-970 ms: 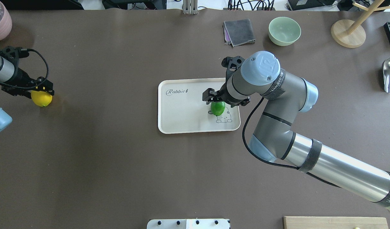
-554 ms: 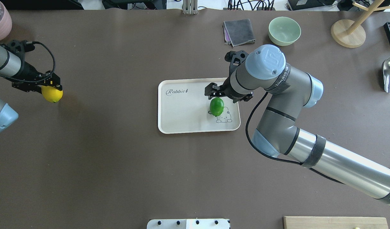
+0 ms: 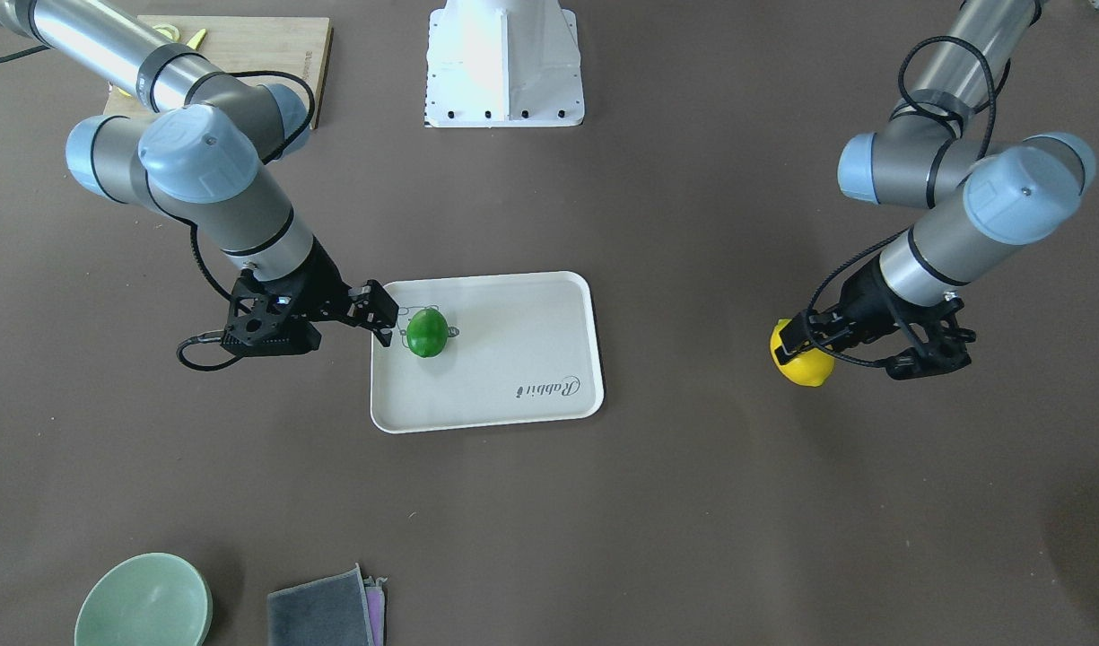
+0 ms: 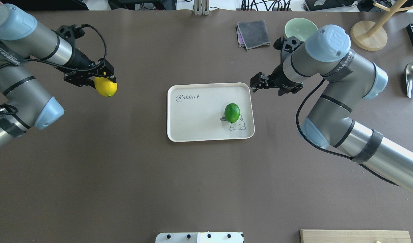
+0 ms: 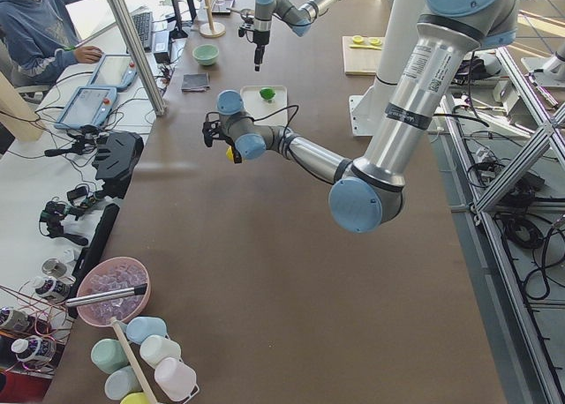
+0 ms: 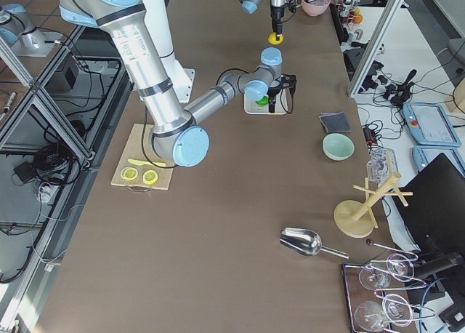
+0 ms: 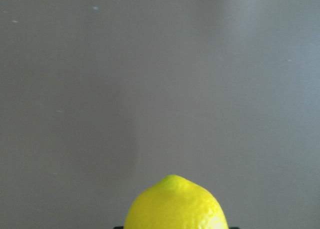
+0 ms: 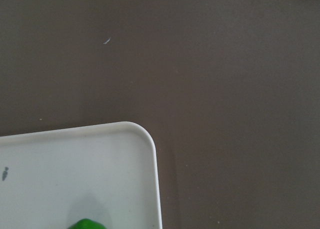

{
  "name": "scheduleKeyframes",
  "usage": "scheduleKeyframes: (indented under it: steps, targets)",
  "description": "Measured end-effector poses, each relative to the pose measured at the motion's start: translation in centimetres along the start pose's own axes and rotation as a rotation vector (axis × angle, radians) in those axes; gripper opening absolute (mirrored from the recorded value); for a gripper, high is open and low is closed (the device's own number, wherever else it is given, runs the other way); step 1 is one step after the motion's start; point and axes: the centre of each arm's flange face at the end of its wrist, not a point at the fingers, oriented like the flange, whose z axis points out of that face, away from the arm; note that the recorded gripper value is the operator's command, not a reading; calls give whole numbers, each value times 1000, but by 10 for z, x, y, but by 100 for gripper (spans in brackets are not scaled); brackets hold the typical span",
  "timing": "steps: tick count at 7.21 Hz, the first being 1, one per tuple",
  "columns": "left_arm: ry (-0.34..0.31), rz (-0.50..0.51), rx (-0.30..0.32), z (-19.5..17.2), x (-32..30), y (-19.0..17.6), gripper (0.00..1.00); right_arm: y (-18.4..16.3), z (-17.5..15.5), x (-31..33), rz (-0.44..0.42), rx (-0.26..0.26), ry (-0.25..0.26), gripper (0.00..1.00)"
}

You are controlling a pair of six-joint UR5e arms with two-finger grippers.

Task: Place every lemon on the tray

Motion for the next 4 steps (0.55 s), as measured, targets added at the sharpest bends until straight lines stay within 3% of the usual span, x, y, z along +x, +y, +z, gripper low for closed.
scheduleKeyframes:
  steps: [4]
  targets:
    - [36, -17, 28, 80, 154, 78, 0, 3, -25, 109, -29, -14, 56, 100]
